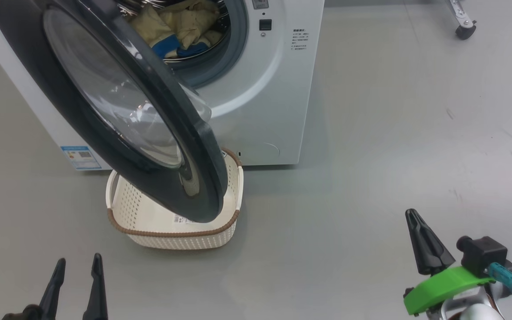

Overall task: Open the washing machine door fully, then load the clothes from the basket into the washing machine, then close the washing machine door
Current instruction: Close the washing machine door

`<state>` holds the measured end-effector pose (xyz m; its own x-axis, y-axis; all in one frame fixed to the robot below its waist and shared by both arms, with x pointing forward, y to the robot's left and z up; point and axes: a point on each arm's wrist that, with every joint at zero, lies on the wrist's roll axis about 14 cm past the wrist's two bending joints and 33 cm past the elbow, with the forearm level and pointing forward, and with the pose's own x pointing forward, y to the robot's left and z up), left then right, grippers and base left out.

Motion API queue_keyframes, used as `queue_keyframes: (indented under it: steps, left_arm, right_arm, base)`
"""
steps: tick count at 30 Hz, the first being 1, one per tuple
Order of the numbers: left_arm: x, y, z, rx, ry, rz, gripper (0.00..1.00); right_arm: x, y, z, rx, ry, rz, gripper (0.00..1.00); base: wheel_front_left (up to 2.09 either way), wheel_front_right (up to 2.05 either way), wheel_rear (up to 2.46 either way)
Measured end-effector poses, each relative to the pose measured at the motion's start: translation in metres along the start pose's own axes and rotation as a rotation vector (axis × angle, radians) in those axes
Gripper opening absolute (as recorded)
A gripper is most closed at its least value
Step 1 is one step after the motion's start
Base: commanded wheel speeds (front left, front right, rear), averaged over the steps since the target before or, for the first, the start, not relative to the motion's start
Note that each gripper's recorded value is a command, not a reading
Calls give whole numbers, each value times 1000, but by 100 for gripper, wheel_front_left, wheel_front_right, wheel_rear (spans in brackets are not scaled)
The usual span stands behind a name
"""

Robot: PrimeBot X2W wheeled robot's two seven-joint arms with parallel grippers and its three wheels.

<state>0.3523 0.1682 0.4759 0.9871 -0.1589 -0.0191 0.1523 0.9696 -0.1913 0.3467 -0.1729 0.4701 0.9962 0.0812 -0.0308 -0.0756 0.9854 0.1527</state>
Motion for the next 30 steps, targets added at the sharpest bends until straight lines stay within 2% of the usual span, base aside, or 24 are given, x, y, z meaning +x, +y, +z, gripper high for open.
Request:
queue_keyframes:
  steps: [5, 12, 18, 23, 26, 30]
  left_arm:
    - [-1, 3, 1, 4, -2, 11, 100]
    - [-6, 5, 2, -6, -11, 28, 100]
    - [-8, 3, 2, -7, -10, 27, 100]
    - [-8, -1, 3, -11, -15, 16, 100]
    - [-8, -3, 5, -13, -22, 13, 100]
    - [-7, -7, 6, -16, -29, 5, 100]
  right_arm:
    - [9, 10, 12, -3, -37, 33, 0]
    - [41, 56, 81, -13, -242, 186, 0]
    - [51, 114, 142, -20, -419, 370, 0]
    - [43, 172, 191, -23, -568, 557, 0]
    - [34, 204, 203, -12, -608, 669, 0]
    - [23, 240, 199, 16, -593, 795, 0]
  base:
    - [0, 0, 0]
    - [0, 0, 0]
    - [0, 0, 0]
    - [0, 0, 0]
    - [0, 0, 0]
    - [0, 0, 0]
